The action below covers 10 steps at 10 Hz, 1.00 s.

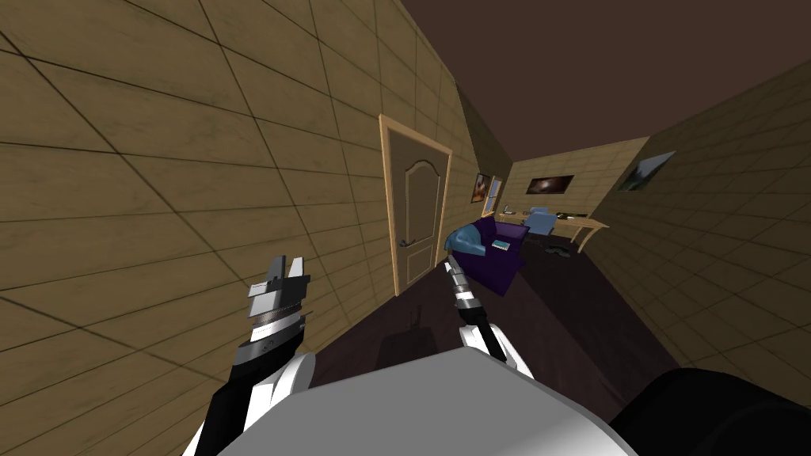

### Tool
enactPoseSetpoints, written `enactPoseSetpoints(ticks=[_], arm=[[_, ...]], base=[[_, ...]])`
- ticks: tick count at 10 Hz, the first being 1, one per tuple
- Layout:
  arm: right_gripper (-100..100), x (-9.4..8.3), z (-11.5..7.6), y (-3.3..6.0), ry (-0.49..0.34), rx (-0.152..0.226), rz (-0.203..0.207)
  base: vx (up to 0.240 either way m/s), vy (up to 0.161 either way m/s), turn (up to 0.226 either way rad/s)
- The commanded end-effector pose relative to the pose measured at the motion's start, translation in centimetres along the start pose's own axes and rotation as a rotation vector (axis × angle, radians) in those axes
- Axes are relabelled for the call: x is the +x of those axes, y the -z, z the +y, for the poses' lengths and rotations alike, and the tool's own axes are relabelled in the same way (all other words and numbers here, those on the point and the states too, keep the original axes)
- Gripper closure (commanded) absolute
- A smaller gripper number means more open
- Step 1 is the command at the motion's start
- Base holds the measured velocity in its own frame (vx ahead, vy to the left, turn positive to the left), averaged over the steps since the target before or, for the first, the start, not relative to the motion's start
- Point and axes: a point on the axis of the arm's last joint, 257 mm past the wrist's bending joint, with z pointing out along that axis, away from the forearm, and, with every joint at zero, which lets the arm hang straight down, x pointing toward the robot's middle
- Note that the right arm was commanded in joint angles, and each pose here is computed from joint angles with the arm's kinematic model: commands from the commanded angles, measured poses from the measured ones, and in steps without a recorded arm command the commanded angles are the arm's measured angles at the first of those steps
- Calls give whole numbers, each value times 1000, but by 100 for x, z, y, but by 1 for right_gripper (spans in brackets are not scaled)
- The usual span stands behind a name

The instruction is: Pull the door open

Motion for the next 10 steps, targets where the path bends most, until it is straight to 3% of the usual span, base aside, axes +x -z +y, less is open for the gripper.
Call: enactPoseSetpoints(ticks=[1,10], arm=[[-100,41,-123,-2,-9,12,15],[-100,254,-713,26,-65,77,108]], base=[[58,-6,50],[72,-13,70]])
